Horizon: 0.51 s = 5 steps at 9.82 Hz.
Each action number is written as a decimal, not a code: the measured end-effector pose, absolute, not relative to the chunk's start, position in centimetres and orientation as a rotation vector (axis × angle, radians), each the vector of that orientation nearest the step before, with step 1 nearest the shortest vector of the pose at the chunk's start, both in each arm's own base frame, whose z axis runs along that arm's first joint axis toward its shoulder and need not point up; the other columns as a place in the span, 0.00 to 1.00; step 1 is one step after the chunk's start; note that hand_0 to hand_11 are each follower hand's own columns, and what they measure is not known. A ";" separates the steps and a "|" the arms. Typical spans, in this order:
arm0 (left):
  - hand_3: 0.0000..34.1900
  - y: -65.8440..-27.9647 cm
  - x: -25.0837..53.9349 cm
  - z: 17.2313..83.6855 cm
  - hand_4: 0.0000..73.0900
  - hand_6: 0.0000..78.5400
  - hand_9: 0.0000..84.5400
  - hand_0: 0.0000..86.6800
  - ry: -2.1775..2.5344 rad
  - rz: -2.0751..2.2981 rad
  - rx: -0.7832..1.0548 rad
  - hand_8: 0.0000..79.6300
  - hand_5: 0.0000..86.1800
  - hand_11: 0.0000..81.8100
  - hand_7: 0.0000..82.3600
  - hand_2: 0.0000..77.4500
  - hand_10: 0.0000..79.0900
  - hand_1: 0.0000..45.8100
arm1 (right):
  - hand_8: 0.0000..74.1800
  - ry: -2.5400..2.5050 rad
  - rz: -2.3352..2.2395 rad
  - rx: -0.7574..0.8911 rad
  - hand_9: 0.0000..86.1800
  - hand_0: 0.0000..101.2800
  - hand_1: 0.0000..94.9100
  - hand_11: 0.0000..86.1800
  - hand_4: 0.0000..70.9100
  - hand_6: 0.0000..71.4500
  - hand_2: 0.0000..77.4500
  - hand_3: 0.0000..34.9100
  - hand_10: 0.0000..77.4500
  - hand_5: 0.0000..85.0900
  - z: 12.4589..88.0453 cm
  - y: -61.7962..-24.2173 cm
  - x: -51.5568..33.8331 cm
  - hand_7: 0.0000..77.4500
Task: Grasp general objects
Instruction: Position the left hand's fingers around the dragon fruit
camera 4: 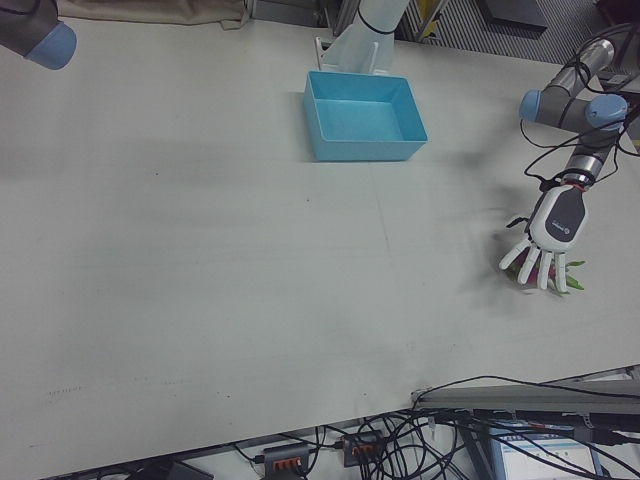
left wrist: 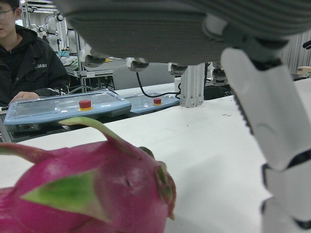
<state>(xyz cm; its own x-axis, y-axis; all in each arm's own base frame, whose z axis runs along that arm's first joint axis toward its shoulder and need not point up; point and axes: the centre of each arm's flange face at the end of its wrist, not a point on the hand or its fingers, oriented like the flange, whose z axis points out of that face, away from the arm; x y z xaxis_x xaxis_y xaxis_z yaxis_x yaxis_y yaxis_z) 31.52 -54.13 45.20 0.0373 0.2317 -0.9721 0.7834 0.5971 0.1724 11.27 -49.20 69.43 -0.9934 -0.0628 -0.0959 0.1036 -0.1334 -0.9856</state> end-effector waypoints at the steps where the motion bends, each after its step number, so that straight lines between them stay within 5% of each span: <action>1: 0.79 -54.7 30.7 45.7 0.00 0.01 0.01 0.78 1.510 -0.536 0.906 0.01 0.03 0.01 0.03 0.30 0.01 0.01 | 0.00 1.991 -2.285 0.047 0.01 0.00 0.06 0.01 0.00 0.00 0.02 0.00 0.00 0.01 69.5 -49.2 11.3 0.00; 5: 0.86 -55.8 30.6 49.3 0.00 0.01 0.01 0.73 1.466 -0.553 0.895 0.01 0.03 0.01 0.03 0.28 0.01 0.01 | 0.00 1.990 -2.286 0.047 0.01 0.00 0.06 0.01 0.00 0.00 0.02 0.00 0.00 0.01 69.5 -49.2 11.3 0.00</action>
<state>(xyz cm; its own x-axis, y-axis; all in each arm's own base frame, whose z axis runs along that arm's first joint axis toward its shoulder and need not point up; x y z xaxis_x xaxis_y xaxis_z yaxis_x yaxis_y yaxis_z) 30.61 -55.80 49.32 0.0717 0.1985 -0.9775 0.7944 0.5813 0.1763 11.27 -49.19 69.49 -0.9934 -0.0629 -0.0959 0.1036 -0.1346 -0.9855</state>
